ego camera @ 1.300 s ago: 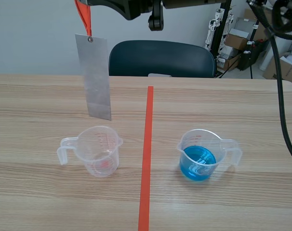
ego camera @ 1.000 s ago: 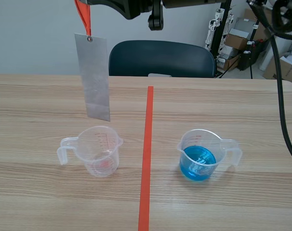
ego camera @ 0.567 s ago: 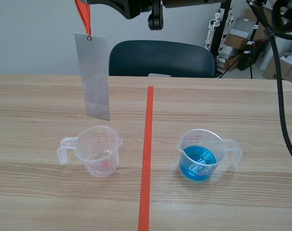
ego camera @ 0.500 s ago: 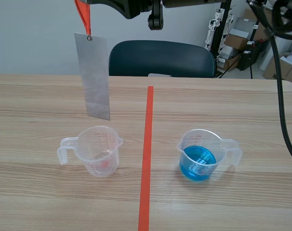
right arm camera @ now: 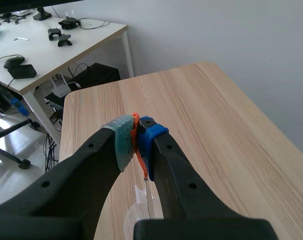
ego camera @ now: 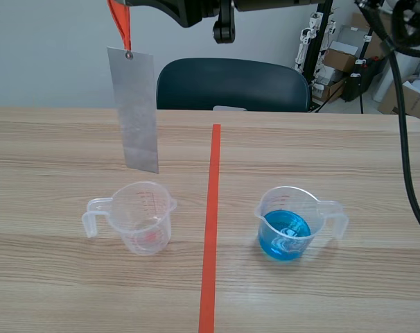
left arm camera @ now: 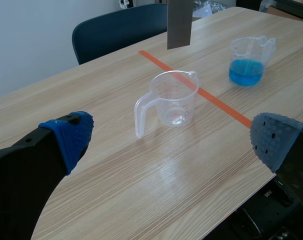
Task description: Do the redox reaction experiment. move the plate over the blue solution
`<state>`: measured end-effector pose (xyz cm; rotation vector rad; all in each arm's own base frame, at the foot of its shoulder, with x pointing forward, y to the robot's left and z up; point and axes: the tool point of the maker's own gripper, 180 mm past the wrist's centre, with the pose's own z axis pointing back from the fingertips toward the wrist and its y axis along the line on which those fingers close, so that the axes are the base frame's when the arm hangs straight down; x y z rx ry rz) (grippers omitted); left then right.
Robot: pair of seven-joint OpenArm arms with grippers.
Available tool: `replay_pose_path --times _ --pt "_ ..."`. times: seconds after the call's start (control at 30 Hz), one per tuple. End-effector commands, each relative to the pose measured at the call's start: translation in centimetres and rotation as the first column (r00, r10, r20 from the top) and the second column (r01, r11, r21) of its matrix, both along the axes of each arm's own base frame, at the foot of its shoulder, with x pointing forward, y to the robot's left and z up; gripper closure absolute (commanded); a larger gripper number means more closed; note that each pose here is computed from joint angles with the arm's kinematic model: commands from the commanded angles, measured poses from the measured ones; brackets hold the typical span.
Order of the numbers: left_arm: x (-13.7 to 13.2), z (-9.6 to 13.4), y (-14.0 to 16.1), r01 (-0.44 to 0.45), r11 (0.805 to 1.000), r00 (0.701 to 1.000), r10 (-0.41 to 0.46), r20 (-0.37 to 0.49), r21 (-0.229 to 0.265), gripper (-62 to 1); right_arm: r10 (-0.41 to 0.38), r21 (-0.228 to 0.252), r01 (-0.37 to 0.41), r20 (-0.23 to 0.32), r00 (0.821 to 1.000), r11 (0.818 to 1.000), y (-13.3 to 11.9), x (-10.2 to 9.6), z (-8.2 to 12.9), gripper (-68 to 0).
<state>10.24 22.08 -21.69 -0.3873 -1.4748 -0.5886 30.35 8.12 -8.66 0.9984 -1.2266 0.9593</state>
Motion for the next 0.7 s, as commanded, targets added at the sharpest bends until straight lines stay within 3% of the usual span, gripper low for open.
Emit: replay_pose_path --times 0.0,0.4,0.67 --pt "0.2 0.8 -0.1 -0.004 1.0 1.0 0.004 0.029 -0.02 -62.3 -0.007 0.038 0.006 0.033 0.999 0.999 -0.4 0.2 1.7 0.3" --pt "0.2 0.8 -0.1 -0.005 1.0 1.0 0.005 0.03 -0.021 -62.3 -0.019 0.028 0.018 0.036 0.999 0.999 -1.0 0.4 1.5 0.3" --pt "0.2 0.8 -0.1 -0.004 1.0 1.0 0.005 0.03 -0.02 -62.3 -0.041 0.019 0.04 0.057 0.998 0.999 -2.7 0.9 1.6 0.3"
